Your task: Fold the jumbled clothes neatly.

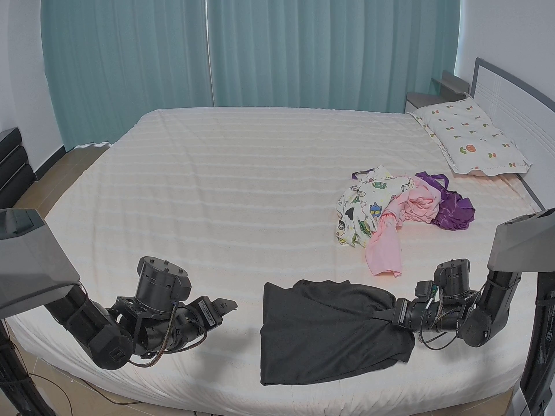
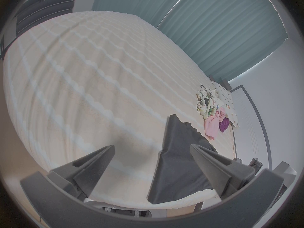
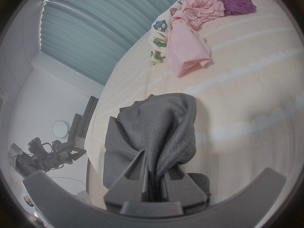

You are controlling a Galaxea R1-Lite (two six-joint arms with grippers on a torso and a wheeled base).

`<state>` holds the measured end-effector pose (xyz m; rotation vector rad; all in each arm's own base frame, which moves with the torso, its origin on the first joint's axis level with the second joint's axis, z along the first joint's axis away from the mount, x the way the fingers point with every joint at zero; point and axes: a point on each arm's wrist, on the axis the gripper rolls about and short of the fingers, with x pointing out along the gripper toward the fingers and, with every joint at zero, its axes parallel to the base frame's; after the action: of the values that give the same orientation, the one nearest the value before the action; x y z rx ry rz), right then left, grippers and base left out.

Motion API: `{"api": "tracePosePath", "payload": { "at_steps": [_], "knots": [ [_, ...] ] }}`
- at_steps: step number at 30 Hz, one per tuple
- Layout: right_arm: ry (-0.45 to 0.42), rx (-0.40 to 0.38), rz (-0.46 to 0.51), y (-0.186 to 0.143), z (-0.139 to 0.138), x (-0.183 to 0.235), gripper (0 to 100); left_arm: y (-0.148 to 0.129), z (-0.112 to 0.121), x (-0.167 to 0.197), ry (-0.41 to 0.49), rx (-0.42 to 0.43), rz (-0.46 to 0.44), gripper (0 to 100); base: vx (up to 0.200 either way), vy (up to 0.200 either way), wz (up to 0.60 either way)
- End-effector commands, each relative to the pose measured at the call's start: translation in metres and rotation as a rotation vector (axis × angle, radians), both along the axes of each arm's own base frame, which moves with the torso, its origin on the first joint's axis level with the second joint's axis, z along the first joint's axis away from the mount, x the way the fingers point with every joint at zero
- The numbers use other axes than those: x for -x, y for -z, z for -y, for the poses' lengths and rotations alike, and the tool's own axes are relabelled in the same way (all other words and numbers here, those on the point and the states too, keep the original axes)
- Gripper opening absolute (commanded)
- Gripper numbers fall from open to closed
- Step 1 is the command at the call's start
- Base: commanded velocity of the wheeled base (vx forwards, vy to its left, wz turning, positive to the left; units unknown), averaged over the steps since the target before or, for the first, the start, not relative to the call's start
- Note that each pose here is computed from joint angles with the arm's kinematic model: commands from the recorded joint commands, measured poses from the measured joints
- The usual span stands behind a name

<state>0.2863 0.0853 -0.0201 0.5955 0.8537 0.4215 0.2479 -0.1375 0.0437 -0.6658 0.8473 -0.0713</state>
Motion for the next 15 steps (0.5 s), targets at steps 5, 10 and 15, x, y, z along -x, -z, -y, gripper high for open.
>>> {"api": "tracePosePath", "payload": {
  "at_steps": [5, 10, 15],
  "knots": [
    [-0.014, 0.002, -0.007, 0.0076, -0.0051, 0.0001, 0, 0.0041, -0.0008, -0.0022, -0.009, -0.007, -0.012, 100, -0.200, 0.000, 0.00],
    [-0.012, 0.001, -0.004, 0.0065, -0.0049, 0.0006, 0, 0.0050, -0.0003, -0.0005, -0.004, -0.010, -0.017, 100, -0.200, 0.000, 0.00],
    [-0.010, 0.000, -0.004, 0.0060, -0.0045, 0.0004, 0, 0.0044, -0.0005, 0.0008, -0.002, -0.010, -0.017, 100, -0.200, 0.000, 0.00]
  ]
}}
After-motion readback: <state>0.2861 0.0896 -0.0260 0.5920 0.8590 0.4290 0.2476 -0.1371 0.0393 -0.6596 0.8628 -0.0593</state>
